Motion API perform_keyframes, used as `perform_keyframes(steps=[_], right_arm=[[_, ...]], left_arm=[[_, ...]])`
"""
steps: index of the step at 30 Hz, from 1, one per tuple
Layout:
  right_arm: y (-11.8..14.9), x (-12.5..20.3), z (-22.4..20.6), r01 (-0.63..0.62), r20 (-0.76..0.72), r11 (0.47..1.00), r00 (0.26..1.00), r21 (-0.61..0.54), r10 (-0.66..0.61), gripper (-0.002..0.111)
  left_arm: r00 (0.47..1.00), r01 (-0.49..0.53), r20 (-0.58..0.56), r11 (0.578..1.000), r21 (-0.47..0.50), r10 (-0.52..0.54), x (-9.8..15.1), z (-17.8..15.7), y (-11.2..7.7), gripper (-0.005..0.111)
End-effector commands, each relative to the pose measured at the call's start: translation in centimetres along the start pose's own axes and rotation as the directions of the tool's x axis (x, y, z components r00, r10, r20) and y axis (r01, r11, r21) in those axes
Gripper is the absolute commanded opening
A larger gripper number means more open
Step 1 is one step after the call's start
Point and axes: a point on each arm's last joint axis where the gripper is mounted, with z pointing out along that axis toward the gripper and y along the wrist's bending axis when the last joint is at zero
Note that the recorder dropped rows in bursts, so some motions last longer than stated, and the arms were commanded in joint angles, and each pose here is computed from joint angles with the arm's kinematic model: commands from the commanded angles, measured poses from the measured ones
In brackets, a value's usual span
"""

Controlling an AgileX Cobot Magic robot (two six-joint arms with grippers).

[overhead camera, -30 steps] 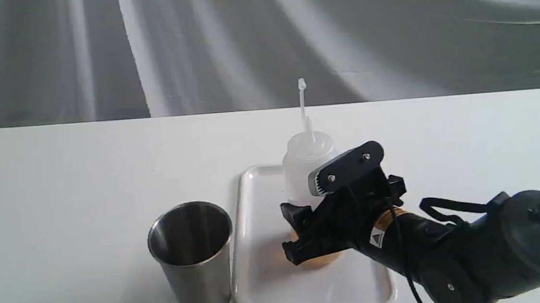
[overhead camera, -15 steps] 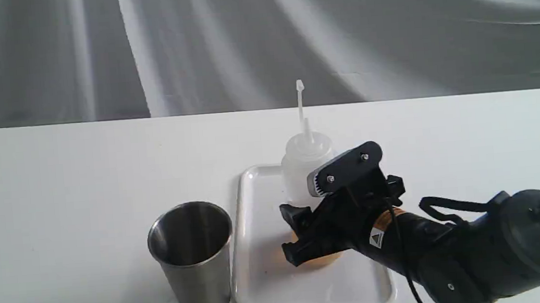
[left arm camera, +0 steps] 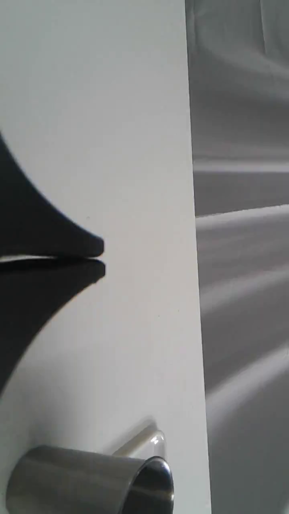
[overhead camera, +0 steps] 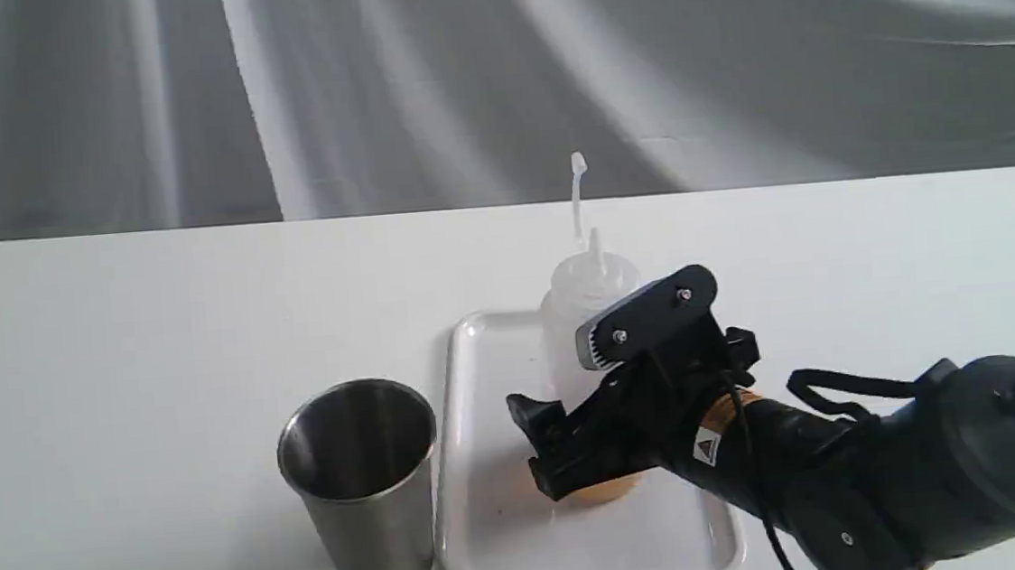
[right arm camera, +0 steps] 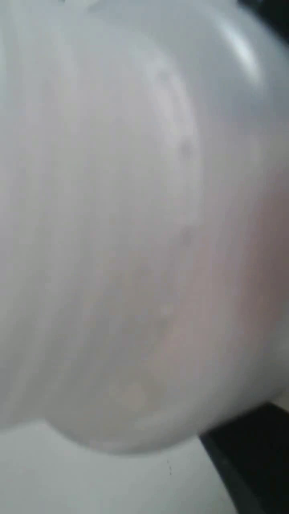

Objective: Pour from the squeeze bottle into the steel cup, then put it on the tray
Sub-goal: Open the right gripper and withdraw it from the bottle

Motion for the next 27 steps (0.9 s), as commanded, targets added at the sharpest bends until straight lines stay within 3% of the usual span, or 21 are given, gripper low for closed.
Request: perform_keyframes(steps=[1,7,16,27], right_arm=[[0.0,-0.4,0.0,0.018,0.022,1.000,1.000,-0.007,-0.018,0.095],[0.1,-1.4,-1.3,0.016,0.053,1.000,0.998,-0.013,-0.016,0.095],[-0.2,-5.7,-6.4,0.018,0.188,1.000,0.982,-0.001,-0.017,0.095],[-0.4,-10.4,-16.6,0.026,0.347,1.000,0.937,0.000,-0.024,0.095]], left_arm=[[1.000,0.006,0.006,1.000,-0.001,-0.006,0.1,0.0,0.0,0.000],[1.000,0.006,0.006,1.000,-0.001,-0.006,0.1,0.0,0.0,0.000],[1.000,0.004,0.006,1.000,-0.001,-0.004,0.1,0.0,0.0,0.000],[1.000,0.007,0.006,1.000,-0.001,-0.007,0.1,0.0,0.0,0.000]])
